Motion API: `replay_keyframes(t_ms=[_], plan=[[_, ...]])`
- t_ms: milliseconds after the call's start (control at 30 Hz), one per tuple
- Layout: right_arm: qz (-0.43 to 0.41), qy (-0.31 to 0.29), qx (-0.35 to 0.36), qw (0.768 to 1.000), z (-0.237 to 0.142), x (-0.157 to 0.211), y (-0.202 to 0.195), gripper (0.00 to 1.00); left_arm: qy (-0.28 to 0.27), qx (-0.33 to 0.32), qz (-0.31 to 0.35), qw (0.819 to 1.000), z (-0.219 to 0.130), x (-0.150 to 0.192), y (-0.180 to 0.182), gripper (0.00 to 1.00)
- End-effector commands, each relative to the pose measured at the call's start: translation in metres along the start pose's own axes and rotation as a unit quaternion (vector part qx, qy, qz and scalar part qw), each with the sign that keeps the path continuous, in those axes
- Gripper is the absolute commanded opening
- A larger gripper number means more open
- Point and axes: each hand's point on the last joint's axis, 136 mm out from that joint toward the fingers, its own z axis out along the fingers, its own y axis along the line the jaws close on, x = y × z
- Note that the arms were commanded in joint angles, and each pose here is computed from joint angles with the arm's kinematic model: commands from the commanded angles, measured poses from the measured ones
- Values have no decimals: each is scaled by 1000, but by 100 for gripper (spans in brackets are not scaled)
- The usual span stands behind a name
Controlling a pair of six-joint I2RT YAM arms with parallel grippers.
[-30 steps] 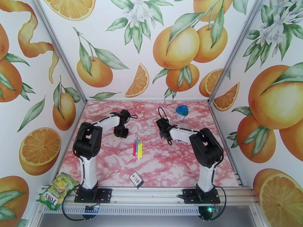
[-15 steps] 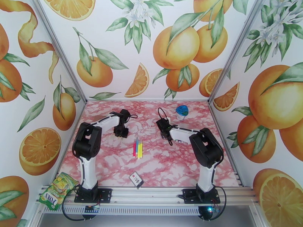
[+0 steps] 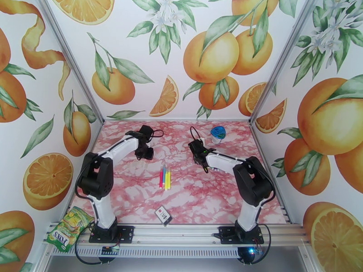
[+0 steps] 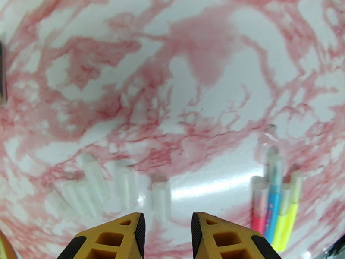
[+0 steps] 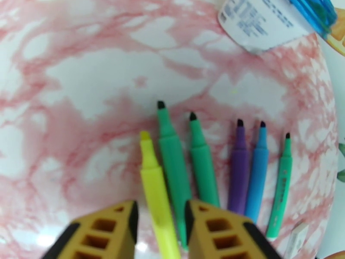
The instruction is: Open the pen caps
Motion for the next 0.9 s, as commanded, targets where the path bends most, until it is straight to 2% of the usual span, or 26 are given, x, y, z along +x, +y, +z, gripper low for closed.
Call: replay_keyframes(t_ms=[0,100,400,600,867], plan=[[-23,-22,-72,997,-24,-7,30,40,-53,31,-11,998,-24,-15,-4,35],[-25,-30,-130,991,-40,-6,54,44,-77,47,-16,996,-32,-18,-4,40],[-26,6,-254,967,-67,20,110,46,-147,83,-38,985,-56,-16,4,65],[-26,36,-325,945,-74,41,134,47,-189,105,-55,975,-72,-15,13,71],[-45,42,-363,930,-85,58,160,49,-221,125,-70,965,-83,-16,16,74]])
